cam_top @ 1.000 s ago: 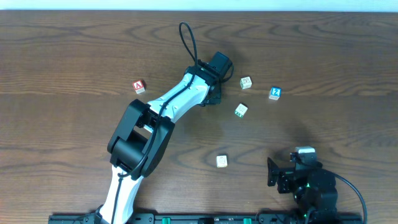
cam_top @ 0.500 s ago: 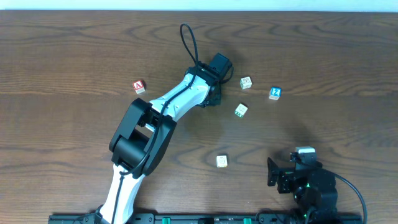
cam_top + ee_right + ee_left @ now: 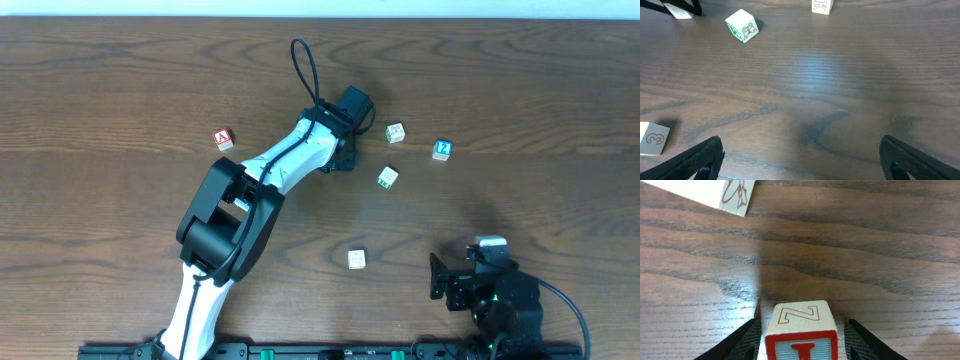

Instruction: Spell out Ai2

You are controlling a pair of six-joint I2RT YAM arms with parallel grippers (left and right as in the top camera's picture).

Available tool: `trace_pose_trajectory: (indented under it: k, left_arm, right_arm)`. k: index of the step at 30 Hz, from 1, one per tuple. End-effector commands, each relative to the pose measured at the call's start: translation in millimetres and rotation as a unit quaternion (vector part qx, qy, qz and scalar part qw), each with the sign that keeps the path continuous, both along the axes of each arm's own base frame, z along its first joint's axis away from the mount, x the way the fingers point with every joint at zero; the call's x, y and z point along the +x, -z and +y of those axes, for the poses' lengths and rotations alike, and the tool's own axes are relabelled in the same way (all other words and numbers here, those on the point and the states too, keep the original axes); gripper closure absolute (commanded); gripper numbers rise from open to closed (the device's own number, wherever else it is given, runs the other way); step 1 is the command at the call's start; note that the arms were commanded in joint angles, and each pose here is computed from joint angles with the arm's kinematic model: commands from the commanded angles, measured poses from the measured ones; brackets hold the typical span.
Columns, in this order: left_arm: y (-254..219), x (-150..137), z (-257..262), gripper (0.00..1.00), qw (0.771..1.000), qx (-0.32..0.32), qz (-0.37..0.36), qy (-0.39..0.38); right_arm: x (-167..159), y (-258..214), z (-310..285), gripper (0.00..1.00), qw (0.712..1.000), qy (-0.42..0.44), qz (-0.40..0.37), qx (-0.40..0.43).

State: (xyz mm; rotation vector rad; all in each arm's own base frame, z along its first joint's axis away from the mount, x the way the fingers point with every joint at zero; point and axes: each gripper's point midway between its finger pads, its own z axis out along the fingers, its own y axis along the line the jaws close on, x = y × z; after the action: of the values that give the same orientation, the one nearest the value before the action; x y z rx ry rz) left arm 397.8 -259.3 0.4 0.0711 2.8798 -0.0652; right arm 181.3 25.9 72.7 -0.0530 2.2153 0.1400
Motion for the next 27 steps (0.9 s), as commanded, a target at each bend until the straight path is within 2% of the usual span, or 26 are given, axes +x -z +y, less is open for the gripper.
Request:
trace_pose_trajectory:
  k: [1,5,9,15,19,22,27]
  left_arm:
    - [10,-2,4,0.45,1.000,0.016,0.007,0.025]
    - [0,3,2,0.40,0.999,0.016,-0.004,0.037]
    - [-39,12,-1,0.39,0.999,-0.001,-0.034,0.034]
    - [-188,22,7,0.39,0.986,-0.050,-0.158,0.027]
    - [-260,16,59,0.30,0.969,-0.001,-0.245,-0.022]
    - [-264,19,103,0.26,0.969,0.045,-0.239,-0.047]
    - [-204,24,164,0.24,0.981,0.028,-0.130,-0.141]
  right_arm:
    - [-1,4,-1,0.01,1.000,-0.003,0.003,-0.006]
    - [-1,4,-1,0.01,1.000,-0.003,0.003,-0.006]
    - [-1,4,-1,0.01,1.000,-0.003,0.003,-0.006]
    - [-1,4,-1,0.01,1.000,-0.003,0.003,-0.006]
    - [-1,4,-1,0.01,1.000,-0.003,0.003,-0.006]
    - [-1,4,-1,0.01,1.000,-0.003,0.003,-0.006]
    - [-1,4,-1,0.01,1.000,-0.003,0.003,-0.006]
